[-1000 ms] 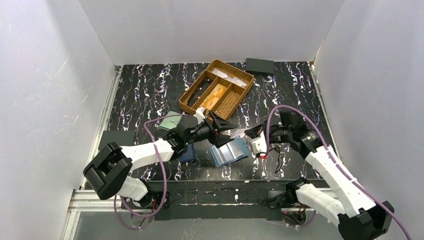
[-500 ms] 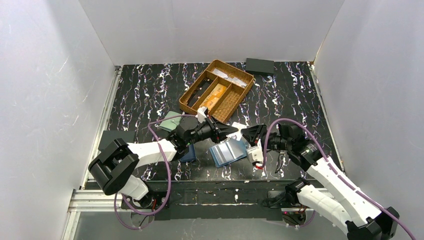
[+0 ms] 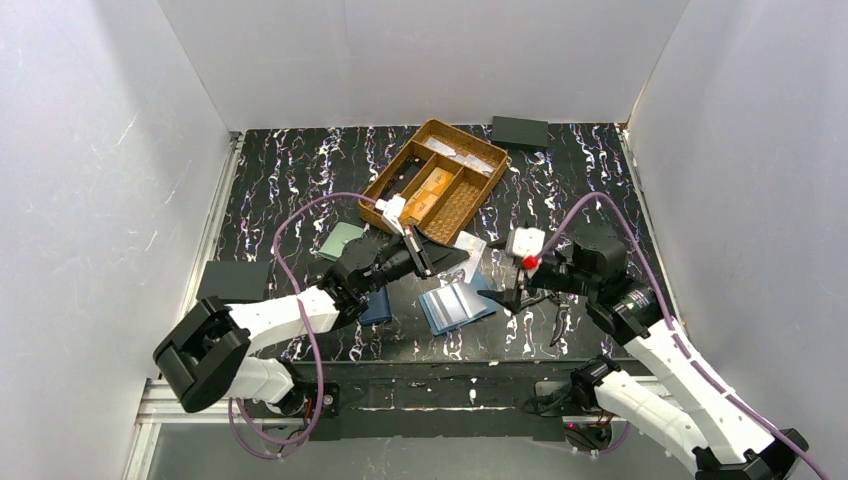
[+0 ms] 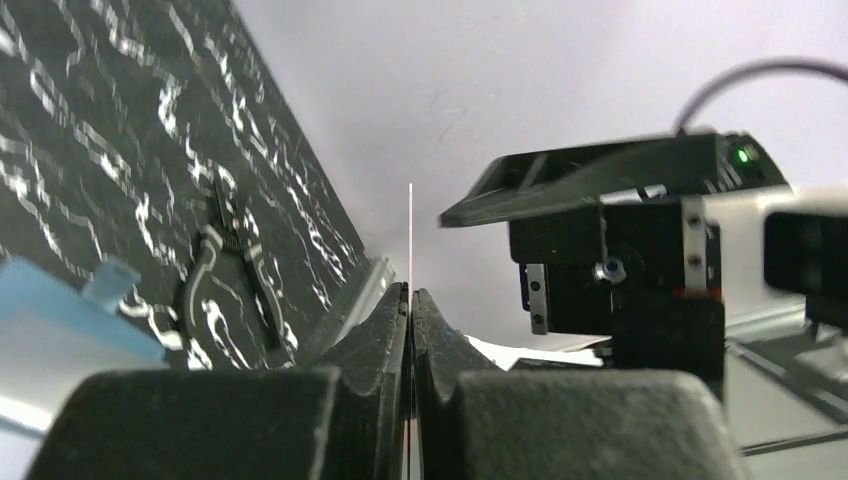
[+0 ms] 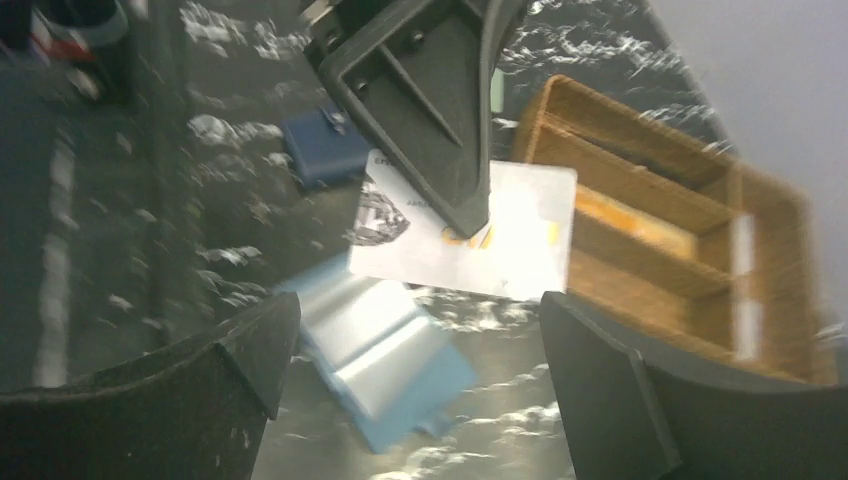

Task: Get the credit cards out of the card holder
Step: Place the credit card in the storage box.

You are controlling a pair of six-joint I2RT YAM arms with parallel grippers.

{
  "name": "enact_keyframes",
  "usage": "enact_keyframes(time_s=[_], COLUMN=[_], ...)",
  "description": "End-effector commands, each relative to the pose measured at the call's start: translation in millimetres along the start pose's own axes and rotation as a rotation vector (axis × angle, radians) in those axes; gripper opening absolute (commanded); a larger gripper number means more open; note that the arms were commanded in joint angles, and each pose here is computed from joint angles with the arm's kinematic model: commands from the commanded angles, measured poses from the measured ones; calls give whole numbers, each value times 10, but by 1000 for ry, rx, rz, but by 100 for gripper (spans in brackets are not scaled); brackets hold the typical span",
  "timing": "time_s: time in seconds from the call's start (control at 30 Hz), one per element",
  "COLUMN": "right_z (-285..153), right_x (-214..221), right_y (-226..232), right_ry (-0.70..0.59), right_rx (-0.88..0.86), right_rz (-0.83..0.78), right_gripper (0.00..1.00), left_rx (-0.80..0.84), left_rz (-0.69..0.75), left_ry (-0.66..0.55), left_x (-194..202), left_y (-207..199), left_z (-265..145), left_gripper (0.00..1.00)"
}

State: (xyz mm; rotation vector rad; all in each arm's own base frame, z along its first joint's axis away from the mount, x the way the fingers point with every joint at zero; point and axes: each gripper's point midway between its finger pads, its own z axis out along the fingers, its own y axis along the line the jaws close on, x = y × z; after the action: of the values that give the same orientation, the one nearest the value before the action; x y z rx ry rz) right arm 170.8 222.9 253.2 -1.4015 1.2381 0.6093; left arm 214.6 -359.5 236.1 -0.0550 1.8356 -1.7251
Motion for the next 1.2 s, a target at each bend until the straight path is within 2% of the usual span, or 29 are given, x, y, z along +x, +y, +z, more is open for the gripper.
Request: enact_keyframes(time_s=[0.0,0.17,0.3,0.7,1.17], right_z=[-25,-39,-24,24,27], right_x=[-555,-497,-382,-239,-270], right_y=[-37,-396,-450,-451,-444], right_ry=[-199,-253,-256,-272,-289], right_rx=[10,156,180,185,165], right_rz=[567,907,1054,1176,1219], right_gripper=[98,98,98,96,95], left_rx=[136,125,111,121,136], left_rz=[329,383,389,355,353], left_ry=[-118,-191,-237,-267,-291], left_x=[-277,-404,-454,-462,-509], left_y=[-429,-466,-459,-459,-521], left_z=[-13,-87,-208,-308,-311], left_gripper=[0,0,0,0,0])
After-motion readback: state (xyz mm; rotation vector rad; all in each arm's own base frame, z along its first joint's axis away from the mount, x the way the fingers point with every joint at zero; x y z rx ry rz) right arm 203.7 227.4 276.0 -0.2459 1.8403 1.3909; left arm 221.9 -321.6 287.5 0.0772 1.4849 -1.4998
